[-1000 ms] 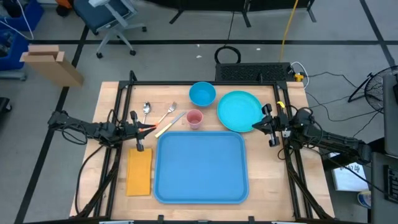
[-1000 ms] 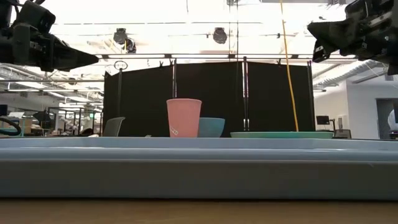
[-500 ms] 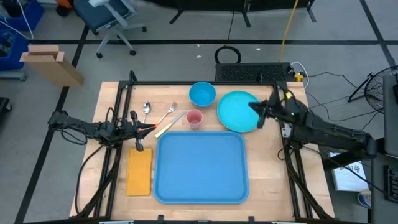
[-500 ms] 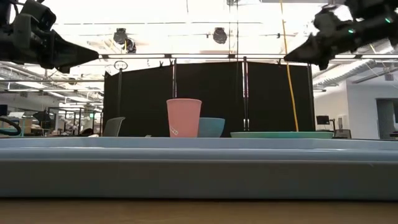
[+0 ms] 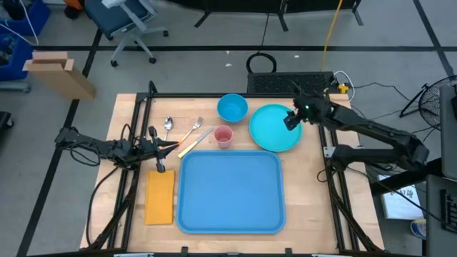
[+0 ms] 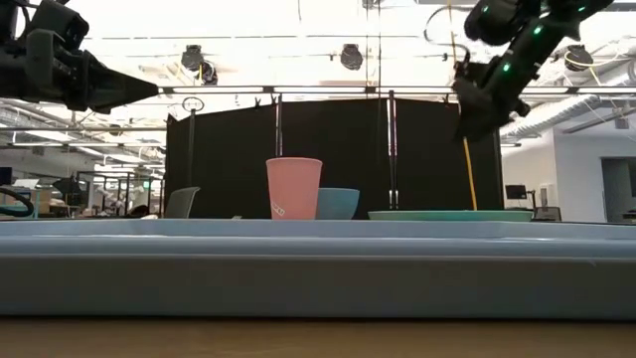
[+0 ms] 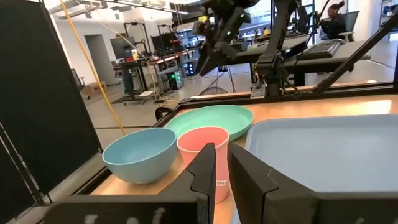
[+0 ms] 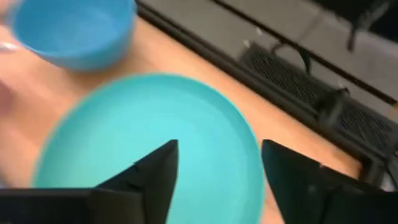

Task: Set up tray
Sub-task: Put the green plate on the blue tray

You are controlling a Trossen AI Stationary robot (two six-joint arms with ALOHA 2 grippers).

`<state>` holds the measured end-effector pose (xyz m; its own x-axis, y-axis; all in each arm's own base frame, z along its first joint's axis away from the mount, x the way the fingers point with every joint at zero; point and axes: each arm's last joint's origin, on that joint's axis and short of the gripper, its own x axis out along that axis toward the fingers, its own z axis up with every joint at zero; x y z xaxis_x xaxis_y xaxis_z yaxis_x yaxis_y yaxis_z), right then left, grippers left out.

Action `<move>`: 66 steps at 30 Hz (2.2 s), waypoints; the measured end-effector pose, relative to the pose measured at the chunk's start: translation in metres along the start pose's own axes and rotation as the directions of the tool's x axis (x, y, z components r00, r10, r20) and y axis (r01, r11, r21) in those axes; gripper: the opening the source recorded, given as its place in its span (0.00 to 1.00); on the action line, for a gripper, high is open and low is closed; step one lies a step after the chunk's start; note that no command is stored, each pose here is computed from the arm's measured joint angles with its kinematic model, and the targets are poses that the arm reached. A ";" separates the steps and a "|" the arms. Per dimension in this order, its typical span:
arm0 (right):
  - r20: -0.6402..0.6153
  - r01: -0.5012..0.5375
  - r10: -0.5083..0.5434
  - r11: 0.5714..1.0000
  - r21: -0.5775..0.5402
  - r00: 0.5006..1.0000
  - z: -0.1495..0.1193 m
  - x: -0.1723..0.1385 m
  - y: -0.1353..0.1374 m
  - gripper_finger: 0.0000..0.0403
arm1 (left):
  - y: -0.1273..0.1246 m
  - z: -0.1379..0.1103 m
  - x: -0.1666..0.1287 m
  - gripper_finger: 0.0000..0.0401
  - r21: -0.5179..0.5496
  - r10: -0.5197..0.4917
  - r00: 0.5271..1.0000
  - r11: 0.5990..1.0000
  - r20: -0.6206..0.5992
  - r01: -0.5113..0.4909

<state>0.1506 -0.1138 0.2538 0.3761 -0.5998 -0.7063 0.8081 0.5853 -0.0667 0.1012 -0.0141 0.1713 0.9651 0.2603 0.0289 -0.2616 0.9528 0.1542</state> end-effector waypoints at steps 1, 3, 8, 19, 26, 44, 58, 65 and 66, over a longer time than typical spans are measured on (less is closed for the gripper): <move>-0.029 0.019 -0.019 1.000 0.004 0.999 0.000 0.004 -0.003 0.61 | 0.000 0.000 0.000 0.12 -0.003 0.000 1.000 1.000 0.000 0.000; -0.088 0.056 -0.055 0.998 0.014 0.995 -0.002 0.013 -0.009 0.65 | 0.000 0.000 0.000 0.12 -0.003 0.000 1.000 1.000 0.000 0.000; -0.220 0.006 0.009 0.998 0.067 0.975 -0.006 0.034 -0.020 0.68 | 0.000 0.000 0.000 0.12 -0.008 -0.001 1.000 1.000 0.000 0.001; -0.341 0.090 -0.047 0.990 0.111 0.939 -0.006 0.063 -0.054 0.69 | 0.000 0.000 0.000 0.12 -0.050 -0.001 1.000 0.999 0.000 0.001; -0.416 0.031 0.028 0.990 0.136 0.909 -0.011 0.083 -0.061 0.71 | 0.000 0.000 0.000 0.12 -0.047 0.000 1.000 0.999 0.000 0.000; -0.526 0.007 0.063 0.992 0.129 0.848 -0.027 0.130 -0.052 0.66 | 0.000 0.000 0.000 0.12 -0.046 0.000 1.000 0.999 0.000 0.000; -0.525 0.018 0.062 0.989 0.146 0.849 -0.027 0.132 -0.054 0.19 | 0.000 0.000 0.000 0.12 -0.047 0.001 1.000 0.999 -0.001 -0.001; -0.506 -0.026 0.142 0.973 0.229 0.851 -0.027 0.132 -0.065 0.03 | 0.000 0.000 0.000 0.12 -0.054 0.000 1.000 0.999 0.000 0.000; -0.497 -0.042 0.164 0.968 0.246 0.852 -0.027 0.132 -0.067 0.02 | 0.000 0.000 0.000 0.12 -0.058 0.001 1.000 0.998 0.000 -0.001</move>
<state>0.1338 -0.2173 0.1466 0.2275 -0.1442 -0.9630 0.8781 0.4578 0.1389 0.1012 -0.0141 0.1713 0.9649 0.2611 0.0291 -0.2627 0.9600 0.0965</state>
